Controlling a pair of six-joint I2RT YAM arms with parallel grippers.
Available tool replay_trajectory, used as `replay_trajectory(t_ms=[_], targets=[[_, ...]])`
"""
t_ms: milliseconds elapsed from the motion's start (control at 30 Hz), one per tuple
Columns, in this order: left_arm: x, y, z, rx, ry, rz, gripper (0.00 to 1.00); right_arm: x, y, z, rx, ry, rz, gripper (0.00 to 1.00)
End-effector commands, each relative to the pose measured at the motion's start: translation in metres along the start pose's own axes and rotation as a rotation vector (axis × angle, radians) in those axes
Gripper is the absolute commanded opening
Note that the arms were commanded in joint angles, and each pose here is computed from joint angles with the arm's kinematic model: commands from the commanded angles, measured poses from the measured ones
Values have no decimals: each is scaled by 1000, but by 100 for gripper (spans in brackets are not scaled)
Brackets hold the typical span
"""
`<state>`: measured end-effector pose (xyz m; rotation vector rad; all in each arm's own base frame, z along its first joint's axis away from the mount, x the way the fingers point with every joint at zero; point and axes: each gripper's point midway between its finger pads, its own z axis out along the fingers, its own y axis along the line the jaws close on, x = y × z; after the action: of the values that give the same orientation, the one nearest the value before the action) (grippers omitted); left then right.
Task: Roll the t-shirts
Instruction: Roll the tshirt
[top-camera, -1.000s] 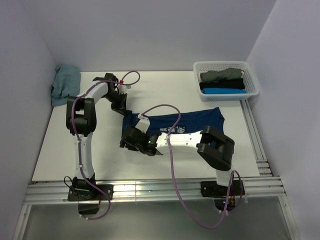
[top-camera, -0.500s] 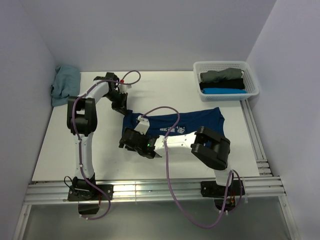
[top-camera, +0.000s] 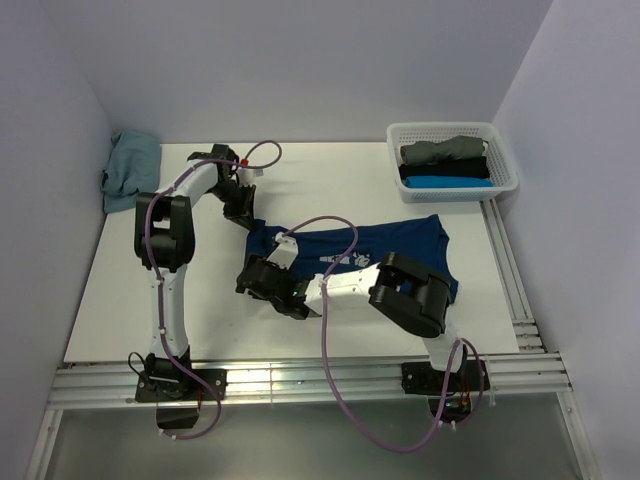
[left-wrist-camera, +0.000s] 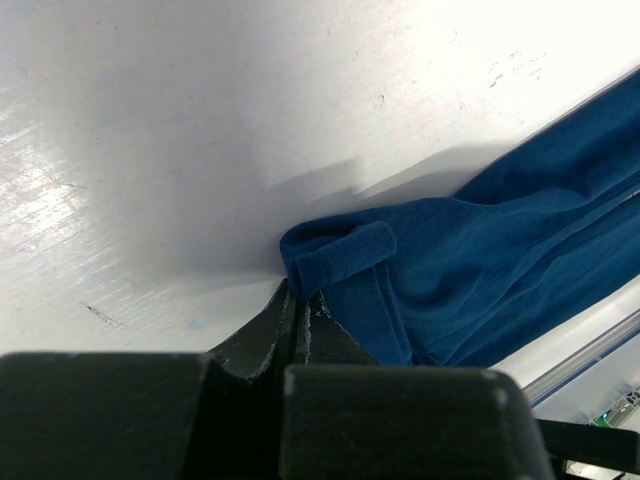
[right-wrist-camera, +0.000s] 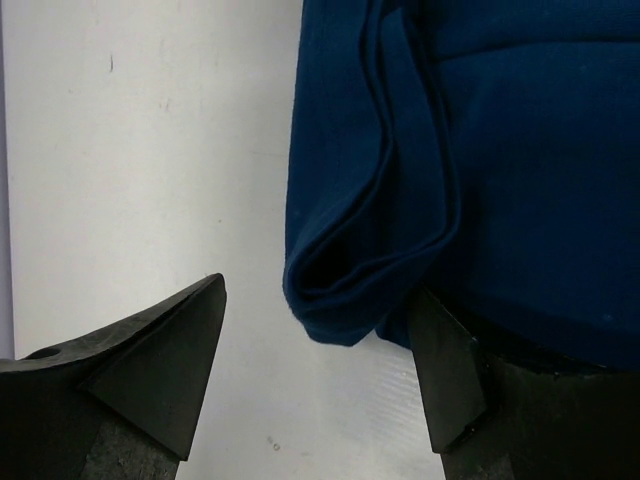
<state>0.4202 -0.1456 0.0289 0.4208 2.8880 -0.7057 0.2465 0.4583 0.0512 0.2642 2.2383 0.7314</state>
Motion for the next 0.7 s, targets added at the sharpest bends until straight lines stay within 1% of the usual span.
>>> replay_trajectory(t_ms=[0,167,300,433,667], targets=[[-10,-4,-3,1,-22,8,0,-18,2,4,-11,-91,28,80],[-10,-5,-2,1,-20,11,0,-17,-1,6,-10,-107,15,80],[-10,-5,-2,0,-19,12,0,-20,8,8,-60,-128,33,80],[-10,-6,-1,-1,-19,9,0,-17,16,16,-69,-125,21,79],[-11,-8,-2,3,-19,13,0,-11,29,10,-129,-107,64,79]])
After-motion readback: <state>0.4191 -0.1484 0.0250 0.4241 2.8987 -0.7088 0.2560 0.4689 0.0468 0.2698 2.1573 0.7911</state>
